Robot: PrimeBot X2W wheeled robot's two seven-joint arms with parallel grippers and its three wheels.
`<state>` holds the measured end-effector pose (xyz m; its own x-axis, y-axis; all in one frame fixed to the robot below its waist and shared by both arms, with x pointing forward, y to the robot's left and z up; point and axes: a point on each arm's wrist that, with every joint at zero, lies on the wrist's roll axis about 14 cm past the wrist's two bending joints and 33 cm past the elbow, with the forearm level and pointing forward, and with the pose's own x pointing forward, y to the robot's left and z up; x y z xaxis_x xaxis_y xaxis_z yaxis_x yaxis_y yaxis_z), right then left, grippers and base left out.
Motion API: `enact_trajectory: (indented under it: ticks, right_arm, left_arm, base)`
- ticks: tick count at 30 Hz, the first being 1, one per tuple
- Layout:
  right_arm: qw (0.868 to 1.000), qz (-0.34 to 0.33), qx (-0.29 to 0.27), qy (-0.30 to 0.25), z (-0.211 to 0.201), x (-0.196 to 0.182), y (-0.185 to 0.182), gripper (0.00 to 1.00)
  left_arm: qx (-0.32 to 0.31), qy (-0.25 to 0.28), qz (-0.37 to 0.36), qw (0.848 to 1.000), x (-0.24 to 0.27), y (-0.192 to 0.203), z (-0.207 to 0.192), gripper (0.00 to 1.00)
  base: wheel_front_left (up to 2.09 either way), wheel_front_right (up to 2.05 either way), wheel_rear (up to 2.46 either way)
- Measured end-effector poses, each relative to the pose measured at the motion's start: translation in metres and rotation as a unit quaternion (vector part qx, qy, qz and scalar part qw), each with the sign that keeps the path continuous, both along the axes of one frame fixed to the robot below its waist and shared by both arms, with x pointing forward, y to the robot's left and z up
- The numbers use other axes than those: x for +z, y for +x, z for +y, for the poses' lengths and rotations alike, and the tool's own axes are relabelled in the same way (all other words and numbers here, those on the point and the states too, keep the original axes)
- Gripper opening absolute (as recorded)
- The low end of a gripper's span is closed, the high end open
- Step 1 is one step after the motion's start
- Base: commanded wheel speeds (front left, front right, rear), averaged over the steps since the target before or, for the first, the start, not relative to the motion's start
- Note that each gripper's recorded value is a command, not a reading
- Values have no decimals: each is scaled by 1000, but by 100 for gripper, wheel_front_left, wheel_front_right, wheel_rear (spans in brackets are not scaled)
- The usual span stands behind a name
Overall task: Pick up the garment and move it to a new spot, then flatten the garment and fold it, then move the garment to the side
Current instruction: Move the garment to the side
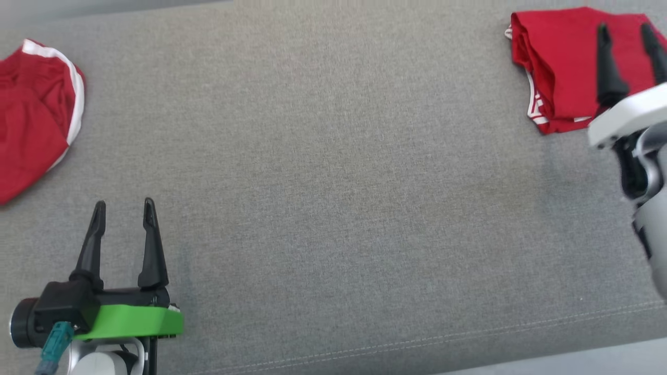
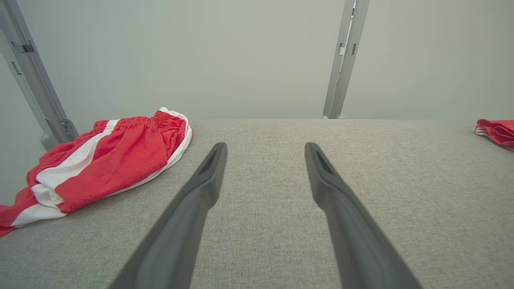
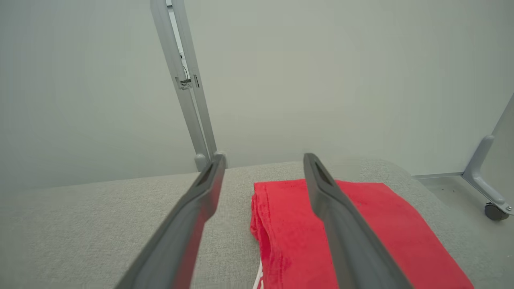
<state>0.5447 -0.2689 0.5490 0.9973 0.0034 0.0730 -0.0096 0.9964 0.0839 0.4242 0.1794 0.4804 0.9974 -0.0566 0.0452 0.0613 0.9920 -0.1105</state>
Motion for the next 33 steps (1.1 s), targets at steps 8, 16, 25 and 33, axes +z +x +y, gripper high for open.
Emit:
enact_trajectory:
  ticks: [8, 16, 25, 33]
  right_arm:
    - [999, -12, 45, 21, 50, -3, -33, 100]
    - [997, -20, 58, 53, 75, -7, -60, 100]
    - [995, -27, 76, 58, 104, -13, -87, 100]
    - [995, -34, 82, 49, 118, -16, -113, 100]
  left_arm:
    - [3, -1, -14, 1000, 15, -19, 1, 100]
    - [13, 0, -26, 1000, 26, -34, 7, 100]
    - [30, -6, -33, 999, 32, -44, 14, 100]
    - [40, -8, -38, 998, 36, -49, 18, 100]
  base:
    - [0, 0, 0]
    - [0, 0, 0]
    - [0, 0, 0]
    - [0, 0, 0]
